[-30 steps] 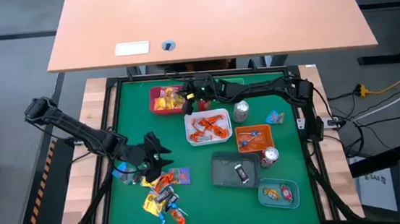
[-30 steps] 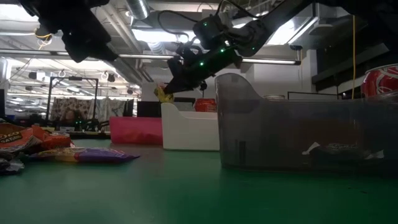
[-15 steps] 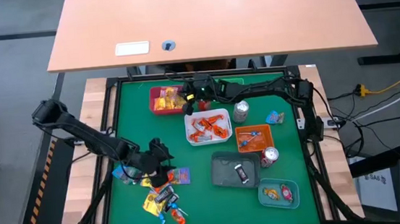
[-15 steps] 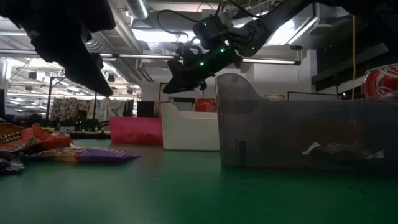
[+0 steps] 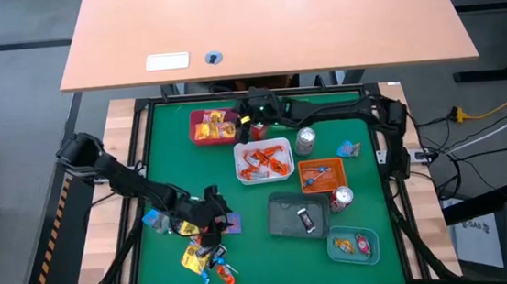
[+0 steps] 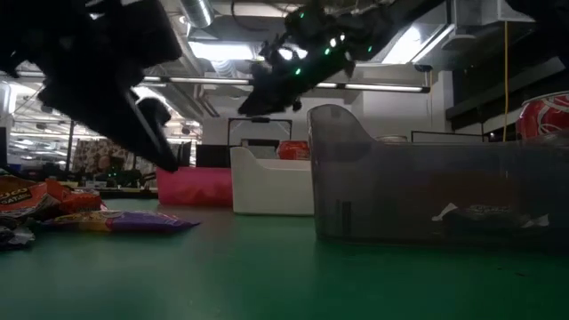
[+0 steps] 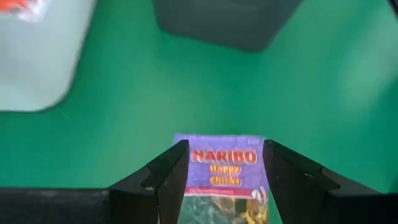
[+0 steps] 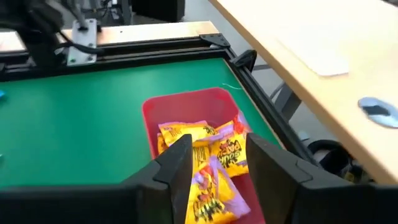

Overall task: Sort candy
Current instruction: Put the violet candy into the green bin

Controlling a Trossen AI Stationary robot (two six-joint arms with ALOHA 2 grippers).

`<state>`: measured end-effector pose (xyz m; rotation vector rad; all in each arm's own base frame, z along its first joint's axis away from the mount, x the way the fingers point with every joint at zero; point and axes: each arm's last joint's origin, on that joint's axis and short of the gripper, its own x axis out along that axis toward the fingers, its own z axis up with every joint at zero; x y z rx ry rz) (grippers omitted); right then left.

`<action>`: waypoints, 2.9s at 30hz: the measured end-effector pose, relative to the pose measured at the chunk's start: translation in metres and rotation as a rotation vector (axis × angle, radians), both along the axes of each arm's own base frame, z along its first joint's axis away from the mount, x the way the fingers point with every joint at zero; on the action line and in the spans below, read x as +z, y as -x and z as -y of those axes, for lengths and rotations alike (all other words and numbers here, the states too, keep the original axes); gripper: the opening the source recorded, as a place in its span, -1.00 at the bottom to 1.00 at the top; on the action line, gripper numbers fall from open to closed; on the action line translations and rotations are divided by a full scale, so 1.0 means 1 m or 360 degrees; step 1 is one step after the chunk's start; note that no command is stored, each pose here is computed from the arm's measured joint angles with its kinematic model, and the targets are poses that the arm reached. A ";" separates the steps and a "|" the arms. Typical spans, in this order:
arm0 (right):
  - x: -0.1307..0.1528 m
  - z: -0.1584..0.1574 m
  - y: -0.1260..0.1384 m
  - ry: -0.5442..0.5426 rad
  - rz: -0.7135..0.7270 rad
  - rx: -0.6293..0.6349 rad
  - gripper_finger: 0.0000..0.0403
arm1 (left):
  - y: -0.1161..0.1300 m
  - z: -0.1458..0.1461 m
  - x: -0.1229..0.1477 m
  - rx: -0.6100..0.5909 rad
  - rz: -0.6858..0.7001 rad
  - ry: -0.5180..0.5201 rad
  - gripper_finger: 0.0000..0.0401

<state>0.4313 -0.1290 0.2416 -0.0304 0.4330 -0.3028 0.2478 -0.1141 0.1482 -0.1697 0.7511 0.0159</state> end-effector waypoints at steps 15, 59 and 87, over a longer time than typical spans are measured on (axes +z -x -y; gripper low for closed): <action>0.098 -0.024 0.080 0.0102 -0.0172 0.0082 -0.29 | -0.004 0.004 -0.035 -0.0107 -0.0194 -0.0088 -0.09; 0.143 -0.071 0.240 -0.0276 -0.0907 -0.0056 -0.29 | -0.063 -0.054 0.068 -0.0164 0.0369 -0.0001 -1.00; 0.071 -0.076 0.268 -0.0449 -0.1025 -0.0418 -0.29 | -0.109 -0.220 0.110 0.0356 0.1161 -0.0810 -1.00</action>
